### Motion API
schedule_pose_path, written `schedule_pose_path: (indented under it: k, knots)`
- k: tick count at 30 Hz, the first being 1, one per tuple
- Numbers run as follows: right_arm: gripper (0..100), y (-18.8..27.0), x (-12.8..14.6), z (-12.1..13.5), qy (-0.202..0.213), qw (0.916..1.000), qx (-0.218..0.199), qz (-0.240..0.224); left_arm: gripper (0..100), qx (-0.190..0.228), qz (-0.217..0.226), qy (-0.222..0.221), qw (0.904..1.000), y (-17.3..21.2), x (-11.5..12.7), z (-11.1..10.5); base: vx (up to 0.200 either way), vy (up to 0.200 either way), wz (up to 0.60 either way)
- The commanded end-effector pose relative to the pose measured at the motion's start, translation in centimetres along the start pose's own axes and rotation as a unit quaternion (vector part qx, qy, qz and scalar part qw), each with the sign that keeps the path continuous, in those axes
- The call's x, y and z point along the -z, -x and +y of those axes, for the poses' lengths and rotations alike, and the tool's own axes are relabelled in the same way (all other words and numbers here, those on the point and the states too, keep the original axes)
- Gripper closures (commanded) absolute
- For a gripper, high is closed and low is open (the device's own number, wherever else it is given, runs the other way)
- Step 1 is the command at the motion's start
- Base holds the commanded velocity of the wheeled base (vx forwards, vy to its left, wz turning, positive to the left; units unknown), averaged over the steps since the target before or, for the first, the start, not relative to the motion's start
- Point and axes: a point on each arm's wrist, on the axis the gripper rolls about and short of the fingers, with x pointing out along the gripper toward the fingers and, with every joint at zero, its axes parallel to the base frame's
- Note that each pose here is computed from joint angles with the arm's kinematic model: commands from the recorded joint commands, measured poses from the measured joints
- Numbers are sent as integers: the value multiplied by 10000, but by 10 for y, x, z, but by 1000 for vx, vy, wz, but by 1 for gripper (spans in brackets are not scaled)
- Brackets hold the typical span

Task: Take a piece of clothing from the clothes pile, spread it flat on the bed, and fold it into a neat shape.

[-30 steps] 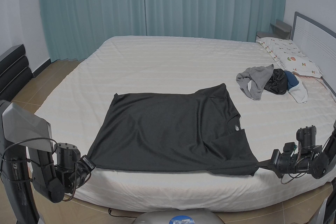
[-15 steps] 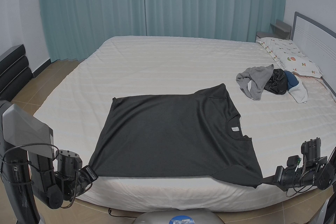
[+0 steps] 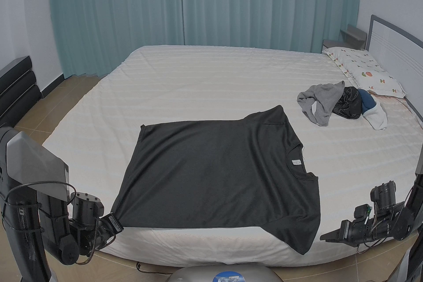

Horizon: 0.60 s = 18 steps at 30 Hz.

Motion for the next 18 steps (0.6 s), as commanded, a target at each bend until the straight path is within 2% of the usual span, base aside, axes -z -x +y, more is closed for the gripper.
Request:
schedule_pose_path:
  k: [1, 7, 10, 14, 18]
  knots:
    - [0, -9, -2, -6, -69, 9999, 23, 84, 100, -15, 22, 1, 10000, -2, 1, 0, 0, 0, 0]
    - [0, -5, -17, -4, 100, 9978, -215, -624, 100, -5, 11, 12, 10000, -2, 0, 0, 0, 0, 0]
    - [0, -6, -31, 2, 244, 9936, -403, -1029, 100, 0, 5, 6, 10000, -1, 0, 0, 0, 0, 0]
    - [0, -14, -46, 11, 306, 9908, -582, -1185, 100, 5, 0, 0, 10000, 0, 0, 0, 0, 0, 0]
    - [0, -36, -52, 8, 263, 9931, -548, -1004, 100, 15, -11, -4, 10000, 0, -1, -1, 0, 0, 0]
